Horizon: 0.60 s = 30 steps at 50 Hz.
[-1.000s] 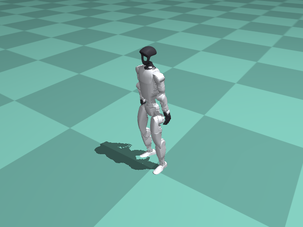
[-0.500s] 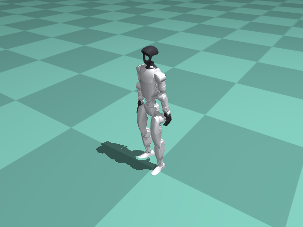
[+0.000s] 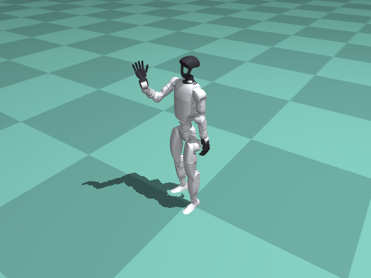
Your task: Upper body actions
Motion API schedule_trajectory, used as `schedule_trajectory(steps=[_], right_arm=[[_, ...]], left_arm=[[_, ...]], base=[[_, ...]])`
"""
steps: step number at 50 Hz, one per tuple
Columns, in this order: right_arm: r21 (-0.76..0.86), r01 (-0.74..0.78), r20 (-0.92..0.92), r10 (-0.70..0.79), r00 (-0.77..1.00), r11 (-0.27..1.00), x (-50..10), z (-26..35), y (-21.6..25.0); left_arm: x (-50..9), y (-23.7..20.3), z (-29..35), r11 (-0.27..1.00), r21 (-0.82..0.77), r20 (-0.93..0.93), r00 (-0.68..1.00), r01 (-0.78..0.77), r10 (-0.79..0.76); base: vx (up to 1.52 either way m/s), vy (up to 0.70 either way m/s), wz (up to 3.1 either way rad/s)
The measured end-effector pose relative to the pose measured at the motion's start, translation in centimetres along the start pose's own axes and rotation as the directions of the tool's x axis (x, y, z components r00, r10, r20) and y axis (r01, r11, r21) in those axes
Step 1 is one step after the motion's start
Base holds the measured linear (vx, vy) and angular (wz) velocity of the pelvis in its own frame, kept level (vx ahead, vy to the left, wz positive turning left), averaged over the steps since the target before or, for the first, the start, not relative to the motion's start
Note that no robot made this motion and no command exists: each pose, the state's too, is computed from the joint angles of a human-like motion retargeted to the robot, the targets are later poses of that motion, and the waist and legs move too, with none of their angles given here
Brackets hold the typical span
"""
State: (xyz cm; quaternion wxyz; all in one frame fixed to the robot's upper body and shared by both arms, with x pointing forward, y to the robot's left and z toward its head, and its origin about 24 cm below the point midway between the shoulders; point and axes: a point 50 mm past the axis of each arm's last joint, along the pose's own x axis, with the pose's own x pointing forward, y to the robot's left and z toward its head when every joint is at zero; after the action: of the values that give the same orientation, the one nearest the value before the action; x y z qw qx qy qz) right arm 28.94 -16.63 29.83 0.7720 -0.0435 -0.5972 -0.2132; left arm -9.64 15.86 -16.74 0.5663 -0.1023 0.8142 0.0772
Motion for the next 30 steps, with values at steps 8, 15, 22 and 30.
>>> schedule_trajectory(steps=[8, 15, 22, 30], right_arm=[[-0.153, 0.12, 0.135, -0.1, 0.986, 0.981, 9.0, 0.8, 0.2], [-0.141, 0.043, 0.045, -0.037, 0.998, 0.989, 10.3, -0.1, -0.3], [-0.075, 0.117, 0.171, -0.103, 0.98, 0.99, 6.2, 2.4, -0.8], [0.014, 0.057, 0.162, -0.058, 0.985, 0.998, 0.3, 4.2, -2.3]], left_arm=[[-0.2, 1.5, 0.5, 0.998, 0.047, 0.01, 0.999, -0.044, 0.044], [-0.3, 1.8, 0.9, 0.998, 0.037, 0.024, 0.999, -0.048, 0.047], [-0.2, 1.1, 0.8, 1.0, 0.003, 0.025, 0.999, -0.023, 0.023], [-0.2, 0.6, 1.2, 1.0, 0.013, 0.037, 0.999, -0.014, 0.013]], base=[[0.07, -0.03, -0.22], [0.02, -0.01, -0.02], [0.0, 0.0, 0.0], [-0.02, 0.0, -0.02]])
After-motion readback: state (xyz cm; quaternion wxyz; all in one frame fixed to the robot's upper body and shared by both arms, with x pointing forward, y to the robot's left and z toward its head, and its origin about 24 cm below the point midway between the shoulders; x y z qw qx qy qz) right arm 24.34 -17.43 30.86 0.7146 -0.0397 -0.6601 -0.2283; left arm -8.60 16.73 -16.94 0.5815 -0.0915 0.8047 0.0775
